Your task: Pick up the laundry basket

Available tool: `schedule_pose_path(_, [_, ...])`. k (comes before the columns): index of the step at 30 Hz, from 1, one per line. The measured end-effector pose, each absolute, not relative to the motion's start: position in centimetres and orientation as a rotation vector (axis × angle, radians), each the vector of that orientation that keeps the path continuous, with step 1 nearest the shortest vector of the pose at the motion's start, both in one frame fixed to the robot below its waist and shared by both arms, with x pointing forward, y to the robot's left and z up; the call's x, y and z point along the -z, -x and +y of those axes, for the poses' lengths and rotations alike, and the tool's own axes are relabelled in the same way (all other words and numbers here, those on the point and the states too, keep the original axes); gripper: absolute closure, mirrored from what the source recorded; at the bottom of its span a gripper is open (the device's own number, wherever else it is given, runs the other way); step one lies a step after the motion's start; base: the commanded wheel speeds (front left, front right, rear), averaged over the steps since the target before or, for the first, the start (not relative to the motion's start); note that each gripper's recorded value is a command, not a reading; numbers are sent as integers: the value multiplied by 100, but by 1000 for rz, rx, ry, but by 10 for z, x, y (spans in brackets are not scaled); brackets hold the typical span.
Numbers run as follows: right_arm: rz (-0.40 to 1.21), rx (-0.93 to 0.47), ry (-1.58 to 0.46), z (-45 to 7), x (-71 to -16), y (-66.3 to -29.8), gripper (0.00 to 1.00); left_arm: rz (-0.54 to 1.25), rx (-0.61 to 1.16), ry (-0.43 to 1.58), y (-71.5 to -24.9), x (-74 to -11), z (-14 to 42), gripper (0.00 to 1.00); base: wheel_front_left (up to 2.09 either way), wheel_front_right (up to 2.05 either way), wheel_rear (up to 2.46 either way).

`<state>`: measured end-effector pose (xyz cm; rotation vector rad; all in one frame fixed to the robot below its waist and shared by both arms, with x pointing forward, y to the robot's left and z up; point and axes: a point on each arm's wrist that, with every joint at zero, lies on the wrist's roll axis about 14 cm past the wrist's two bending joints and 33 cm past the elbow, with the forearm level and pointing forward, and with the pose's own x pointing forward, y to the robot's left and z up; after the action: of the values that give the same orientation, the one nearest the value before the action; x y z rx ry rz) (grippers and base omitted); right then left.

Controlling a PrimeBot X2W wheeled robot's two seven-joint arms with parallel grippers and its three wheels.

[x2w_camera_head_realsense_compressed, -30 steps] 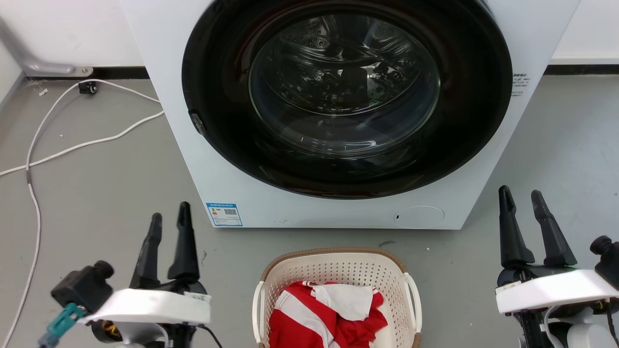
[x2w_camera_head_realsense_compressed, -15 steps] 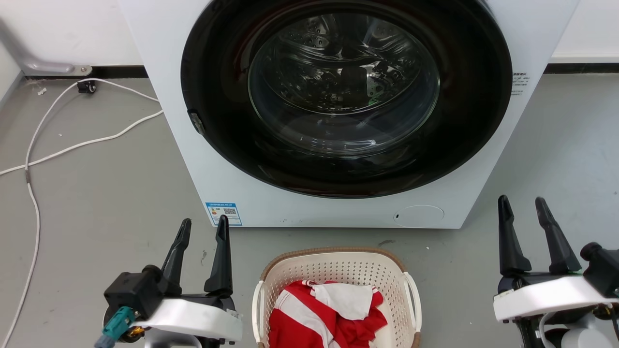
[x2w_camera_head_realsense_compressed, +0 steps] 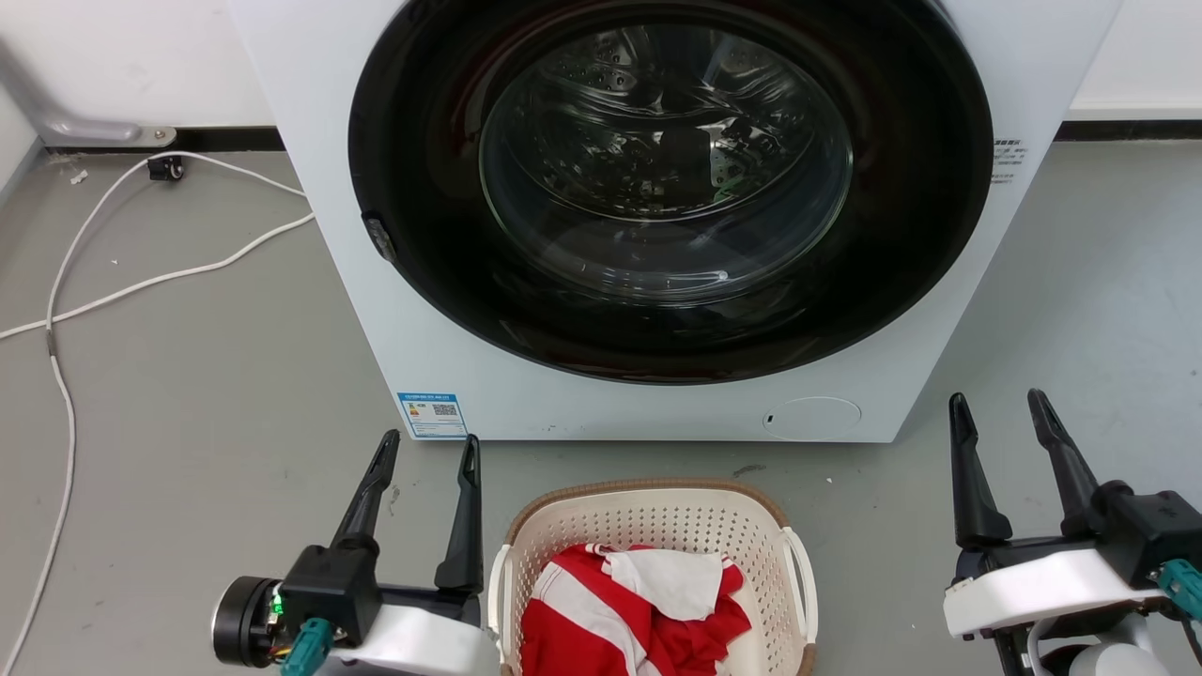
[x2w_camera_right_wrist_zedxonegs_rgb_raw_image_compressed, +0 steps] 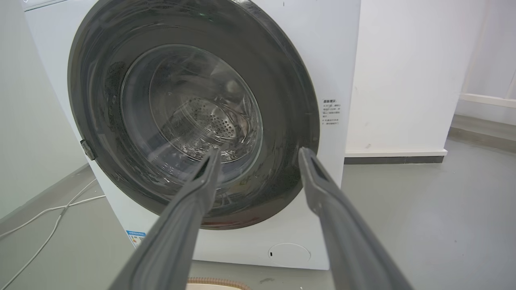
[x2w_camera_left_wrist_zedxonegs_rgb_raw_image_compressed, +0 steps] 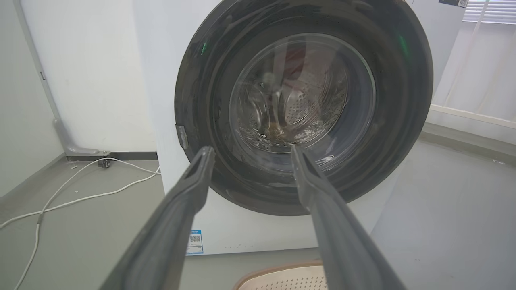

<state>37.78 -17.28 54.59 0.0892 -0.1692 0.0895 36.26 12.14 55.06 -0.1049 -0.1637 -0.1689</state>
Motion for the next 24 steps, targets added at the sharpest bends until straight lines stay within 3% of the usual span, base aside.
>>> schedule_pose_path(16, [-163,-67,-108,-180,-537,-377,0,-150,127,180,-361,-538,132,0,0,0,0])
schedule_pose_path(24, [-161,-84,-41,-175,-534,-376,0,-149,175,72,-360,-532,122,0,0,0,0])
